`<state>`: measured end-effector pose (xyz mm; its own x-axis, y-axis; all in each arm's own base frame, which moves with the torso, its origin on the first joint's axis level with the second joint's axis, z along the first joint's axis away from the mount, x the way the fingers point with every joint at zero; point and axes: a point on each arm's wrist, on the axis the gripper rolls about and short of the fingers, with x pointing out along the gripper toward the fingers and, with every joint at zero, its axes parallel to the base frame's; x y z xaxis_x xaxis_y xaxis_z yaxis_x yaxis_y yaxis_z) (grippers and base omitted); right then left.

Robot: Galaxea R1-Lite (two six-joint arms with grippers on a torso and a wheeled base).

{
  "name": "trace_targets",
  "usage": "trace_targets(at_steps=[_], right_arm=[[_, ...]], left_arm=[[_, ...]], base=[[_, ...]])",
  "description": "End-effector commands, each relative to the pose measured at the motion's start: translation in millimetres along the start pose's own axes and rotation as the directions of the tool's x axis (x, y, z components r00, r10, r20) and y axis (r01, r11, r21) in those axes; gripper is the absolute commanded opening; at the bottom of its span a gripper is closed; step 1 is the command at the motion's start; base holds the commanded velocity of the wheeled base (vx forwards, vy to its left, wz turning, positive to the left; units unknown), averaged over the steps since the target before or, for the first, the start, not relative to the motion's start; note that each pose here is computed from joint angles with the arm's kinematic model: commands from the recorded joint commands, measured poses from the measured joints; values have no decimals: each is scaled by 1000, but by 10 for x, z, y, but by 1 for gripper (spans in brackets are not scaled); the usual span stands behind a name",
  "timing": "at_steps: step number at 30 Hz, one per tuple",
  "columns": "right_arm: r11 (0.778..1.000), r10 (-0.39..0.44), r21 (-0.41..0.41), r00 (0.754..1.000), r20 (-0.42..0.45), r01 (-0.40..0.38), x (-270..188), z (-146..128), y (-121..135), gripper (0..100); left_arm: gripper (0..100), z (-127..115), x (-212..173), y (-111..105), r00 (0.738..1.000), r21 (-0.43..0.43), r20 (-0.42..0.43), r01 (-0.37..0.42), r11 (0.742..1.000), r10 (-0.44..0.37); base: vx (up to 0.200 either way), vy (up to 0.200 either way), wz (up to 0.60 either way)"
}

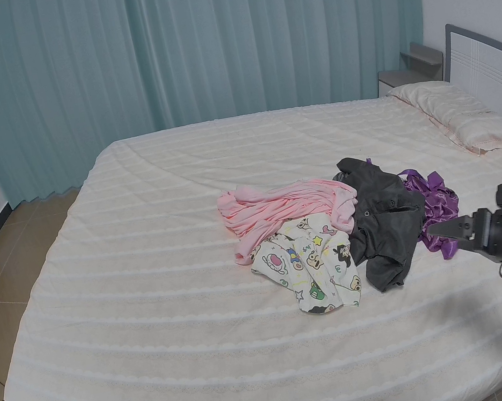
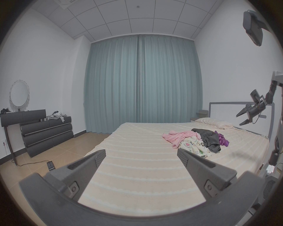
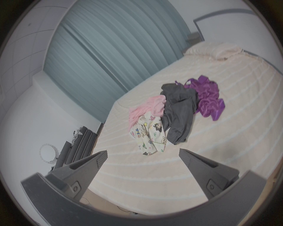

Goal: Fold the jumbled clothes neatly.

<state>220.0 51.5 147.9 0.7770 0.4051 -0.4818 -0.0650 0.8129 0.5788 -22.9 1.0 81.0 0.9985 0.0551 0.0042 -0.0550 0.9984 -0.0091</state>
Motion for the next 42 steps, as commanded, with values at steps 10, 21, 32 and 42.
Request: trace_targets(at_steps=[10, 21, 32, 42], right_arm=[[982, -146, 79, 957, -251, 170, 2283, -580, -596, 100], [981, -160, 70, 954, -255, 184, 2509, -502, -493, 100], [972, -163, 115, 944, -288, 203, 2613, -441, -452, 100], [970, -143, 150, 947, -289, 192, 2685, -390, -429, 0]], left_arm=[[100, -50, 10, 0, 1000, 0, -13, -2, 1000, 2], [100, -50, 10, 0, 1000, 0, -13, -2, 1000, 2], [100, -50, 10, 0, 1000, 0, -13, 0, 1000, 0], [100, -50, 10, 0, 1000, 0, -13, -2, 1000, 2]], base=[[0, 0, 0], [0, 0, 0], [0, 0, 0], [0, 0, 0]])
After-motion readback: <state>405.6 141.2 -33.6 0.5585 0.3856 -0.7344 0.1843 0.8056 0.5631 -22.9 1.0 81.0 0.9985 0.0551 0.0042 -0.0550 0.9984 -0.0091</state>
